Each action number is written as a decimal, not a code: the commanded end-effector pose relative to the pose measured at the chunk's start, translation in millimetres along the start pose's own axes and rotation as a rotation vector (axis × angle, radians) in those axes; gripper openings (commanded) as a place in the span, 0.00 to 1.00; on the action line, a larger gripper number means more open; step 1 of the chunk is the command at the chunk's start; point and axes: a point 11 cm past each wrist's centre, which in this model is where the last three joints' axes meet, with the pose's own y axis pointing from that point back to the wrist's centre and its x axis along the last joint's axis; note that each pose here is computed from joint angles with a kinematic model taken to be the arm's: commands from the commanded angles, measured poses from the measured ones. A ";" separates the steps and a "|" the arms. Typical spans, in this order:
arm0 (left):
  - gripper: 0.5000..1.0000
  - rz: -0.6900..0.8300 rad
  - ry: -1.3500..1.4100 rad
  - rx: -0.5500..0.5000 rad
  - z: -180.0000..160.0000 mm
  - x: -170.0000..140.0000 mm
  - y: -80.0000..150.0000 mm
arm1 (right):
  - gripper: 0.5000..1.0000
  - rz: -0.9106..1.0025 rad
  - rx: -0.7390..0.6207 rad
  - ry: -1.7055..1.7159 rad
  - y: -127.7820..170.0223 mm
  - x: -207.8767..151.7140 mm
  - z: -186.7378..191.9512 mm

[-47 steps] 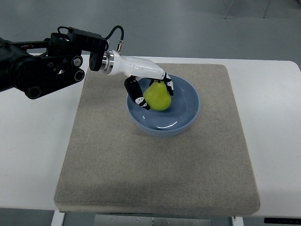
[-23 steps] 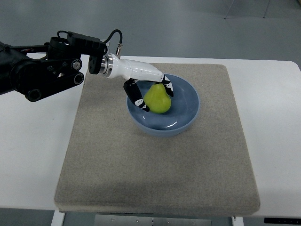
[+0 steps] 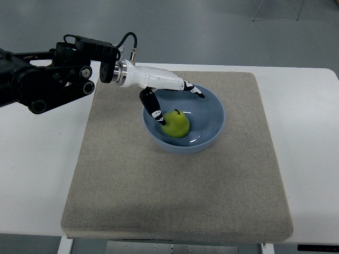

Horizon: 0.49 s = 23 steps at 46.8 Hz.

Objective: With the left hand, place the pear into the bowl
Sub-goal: 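Lift the left hand up and away from the bowl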

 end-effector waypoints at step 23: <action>0.94 0.206 0.038 0.233 -73.7 49.1 56.1 | 0.85 0.000 0.000 0.000 0.0 -0.1 0.0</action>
